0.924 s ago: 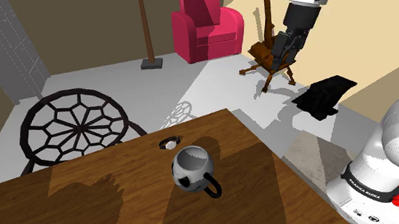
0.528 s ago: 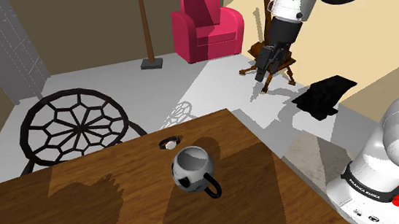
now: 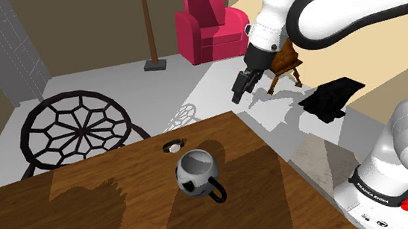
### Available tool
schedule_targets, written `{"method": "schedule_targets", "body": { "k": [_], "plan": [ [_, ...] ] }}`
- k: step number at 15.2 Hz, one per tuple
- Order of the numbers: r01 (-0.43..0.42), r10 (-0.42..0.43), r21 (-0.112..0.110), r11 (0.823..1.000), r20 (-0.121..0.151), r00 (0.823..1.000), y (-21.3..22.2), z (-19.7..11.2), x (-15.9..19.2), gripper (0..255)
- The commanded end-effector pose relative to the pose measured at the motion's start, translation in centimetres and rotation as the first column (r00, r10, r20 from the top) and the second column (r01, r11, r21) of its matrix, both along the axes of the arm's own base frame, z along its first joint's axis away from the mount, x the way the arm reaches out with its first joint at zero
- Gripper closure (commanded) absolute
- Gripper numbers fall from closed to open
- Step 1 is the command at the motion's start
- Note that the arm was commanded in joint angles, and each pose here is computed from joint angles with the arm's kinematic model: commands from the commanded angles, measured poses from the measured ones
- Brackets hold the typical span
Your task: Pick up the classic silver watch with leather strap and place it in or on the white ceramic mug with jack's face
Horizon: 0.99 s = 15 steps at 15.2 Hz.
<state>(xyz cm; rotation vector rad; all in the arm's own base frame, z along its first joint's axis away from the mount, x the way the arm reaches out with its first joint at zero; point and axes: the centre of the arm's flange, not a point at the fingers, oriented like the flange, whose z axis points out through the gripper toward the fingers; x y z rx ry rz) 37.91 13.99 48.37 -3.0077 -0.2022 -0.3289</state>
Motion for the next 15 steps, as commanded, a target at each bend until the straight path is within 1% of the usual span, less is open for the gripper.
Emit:
{"method": "schedule_targets", "body": {
  "k": [1,4,8,11,15],
  "plan": [
    [-0.031,0.03,0.005,1.0,0.03,0.999,1.9,-1.4,0.9,0],
    [-0.076,0.075,0.009,0.997,0.071,0.995,4.6,-3.3,2.2,0],
    [-0.136,0.134,0.011,0.991,0.124,0.983,8.4,-5.8,3.9,0],
    [-0.181,0.177,0.01,0.983,0.164,0.97,11.3,-7.7,5.1,0],
    [-0.24,0.233,0.006,0.971,0.217,0.948,15.3,-10.0,6.6,0]
  ]
}}
